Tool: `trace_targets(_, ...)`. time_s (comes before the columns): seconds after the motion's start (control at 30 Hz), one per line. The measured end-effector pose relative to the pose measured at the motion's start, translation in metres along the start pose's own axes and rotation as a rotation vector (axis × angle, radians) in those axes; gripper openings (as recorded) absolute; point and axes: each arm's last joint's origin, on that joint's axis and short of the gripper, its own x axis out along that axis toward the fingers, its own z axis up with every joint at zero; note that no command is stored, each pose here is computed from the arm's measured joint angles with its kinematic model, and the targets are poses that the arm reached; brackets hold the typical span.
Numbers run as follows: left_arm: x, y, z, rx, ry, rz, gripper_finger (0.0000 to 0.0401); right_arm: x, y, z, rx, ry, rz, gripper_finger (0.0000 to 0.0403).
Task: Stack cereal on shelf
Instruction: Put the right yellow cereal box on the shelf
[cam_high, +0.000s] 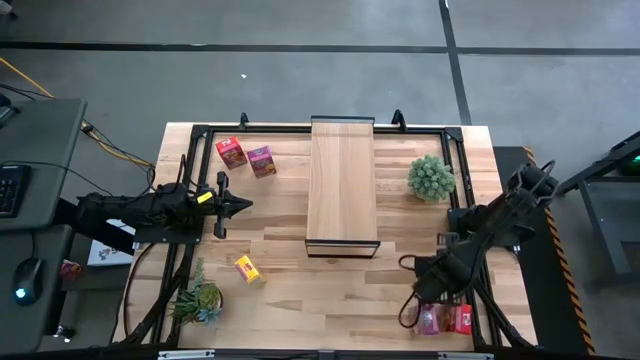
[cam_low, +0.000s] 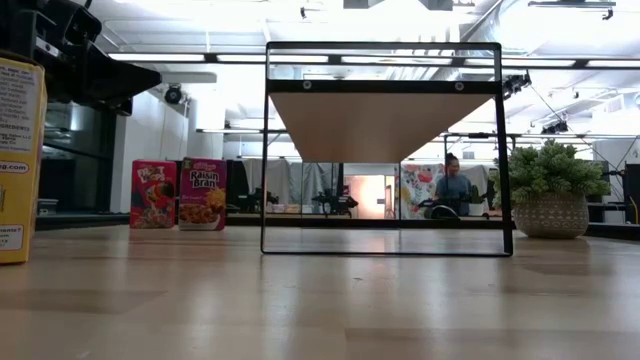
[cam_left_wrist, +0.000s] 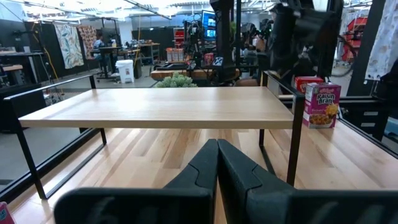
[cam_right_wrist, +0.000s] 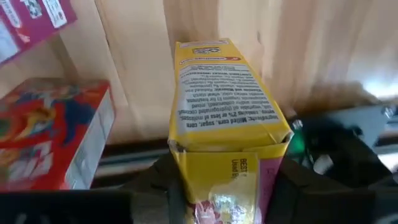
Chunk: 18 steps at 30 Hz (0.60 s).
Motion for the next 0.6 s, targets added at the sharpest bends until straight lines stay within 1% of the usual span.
trace_targets(0.1,0.0,0.0,0.0,0.0,0.0,0.0,0.0,-0.031,-0.009,-0.002,0.03,-0.035,0.052,0.0134)
trace_targets(0.17,0.0,0.0,0.0,0.0,0.0,0.0,0.0,-0.058,-0.015,-0.004,0.048,-0.116,0.097,0.0134)
trace_targets(0.27,0.0,0.0,0.0,0.0,0.0,0.0,0.0,-0.108,-0.029,-0.007,0.089,-0.324,0.17,0.0134)
trace_targets(0.33,0.0,0.0,0.0,0.0,0.0,0.0,0.0,-0.141,-0.039,-0.013,0.12,-0.504,0.183,0.0133)
trace_targets(0.4,0.0,0.0,0.0,0.0,0.0,0.0,0.0,-0.17,-0.052,-0.019,0.143,-0.706,0.139,0.0133)
trace_targets(0.5,0.0,0.0,0.0,0.0,0.0,0.0,0.0,-0.203,-0.072,-0.022,0.217,-0.983,-0.043,0.0133)
trace_targets(0.53,0.0,0.0,0.0,0.0,0.0,0.0,0.0,-0.211,-0.079,-0.018,0.236,-1.04,-0.098,0.0133)
trace_targets(0.6,0.0,0.0,0.0,0.0,0.0,0.0,0.0,-0.225,-0.092,-0.006,0.252,-1.096,-0.181,0.0133)
